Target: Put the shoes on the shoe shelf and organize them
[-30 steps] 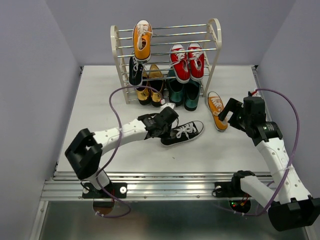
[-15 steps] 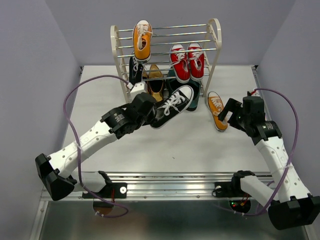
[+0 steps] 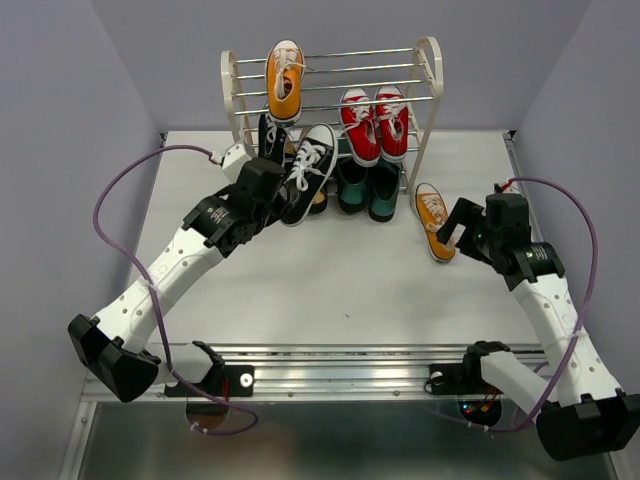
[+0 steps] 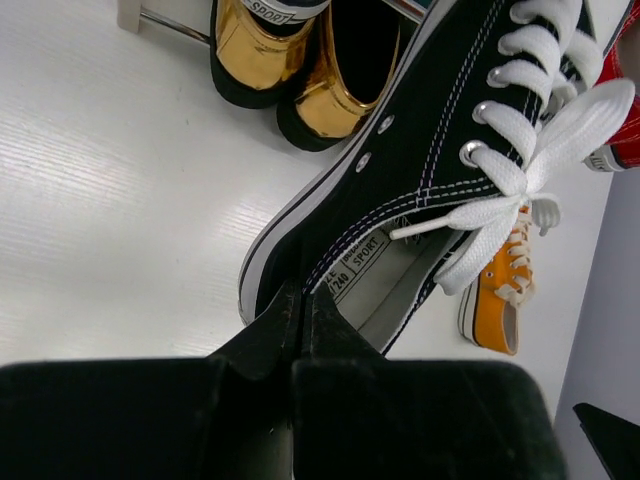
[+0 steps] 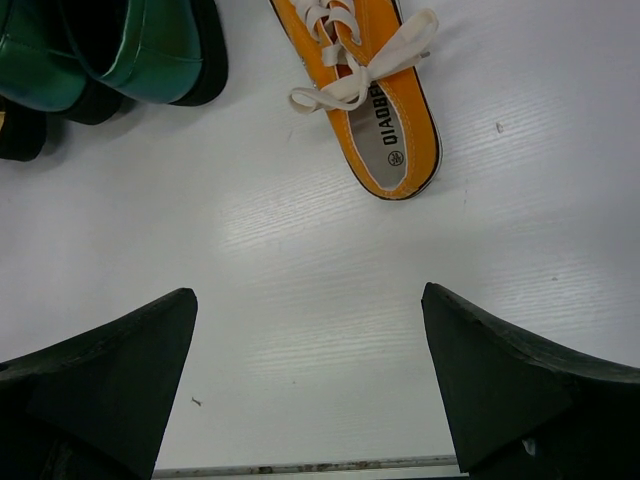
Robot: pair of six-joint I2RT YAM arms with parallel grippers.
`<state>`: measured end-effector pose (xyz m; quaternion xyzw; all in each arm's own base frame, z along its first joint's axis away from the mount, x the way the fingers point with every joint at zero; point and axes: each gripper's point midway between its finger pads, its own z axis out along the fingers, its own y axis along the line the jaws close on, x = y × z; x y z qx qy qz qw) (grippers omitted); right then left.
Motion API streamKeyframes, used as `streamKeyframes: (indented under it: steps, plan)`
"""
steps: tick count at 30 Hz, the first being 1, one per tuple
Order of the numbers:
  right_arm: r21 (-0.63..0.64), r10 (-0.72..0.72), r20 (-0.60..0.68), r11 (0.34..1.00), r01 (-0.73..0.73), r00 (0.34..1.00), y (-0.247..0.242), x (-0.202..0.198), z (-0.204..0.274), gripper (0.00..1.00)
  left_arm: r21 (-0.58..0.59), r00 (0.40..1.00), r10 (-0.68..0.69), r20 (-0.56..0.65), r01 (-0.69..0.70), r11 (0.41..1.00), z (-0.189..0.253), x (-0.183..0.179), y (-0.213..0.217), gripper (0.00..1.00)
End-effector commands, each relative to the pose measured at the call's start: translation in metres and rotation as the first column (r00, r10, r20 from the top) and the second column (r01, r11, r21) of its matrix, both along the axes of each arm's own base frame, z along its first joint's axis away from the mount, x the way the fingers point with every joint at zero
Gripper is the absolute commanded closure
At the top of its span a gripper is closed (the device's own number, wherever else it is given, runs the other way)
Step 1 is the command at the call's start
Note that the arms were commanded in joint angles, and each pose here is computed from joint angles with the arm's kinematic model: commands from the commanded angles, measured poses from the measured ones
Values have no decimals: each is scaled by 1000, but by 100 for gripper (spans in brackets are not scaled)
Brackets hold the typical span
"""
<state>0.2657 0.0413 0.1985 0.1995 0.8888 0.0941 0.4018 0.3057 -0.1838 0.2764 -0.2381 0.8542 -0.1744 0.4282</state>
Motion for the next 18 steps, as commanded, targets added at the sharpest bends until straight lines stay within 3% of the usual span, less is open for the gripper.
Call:
streamKeyframes:
  steps: [1,18]
  plan:
    - [-6,-3,69,1000,3,998,-3,1,23,0,-208,976,100,192,-59,976,66,23,-9,100]
    - [-7,-4,68,1000,4,998,-5,-10,30,0,-380,916,325,237,-220,899,78,74,-15,100]
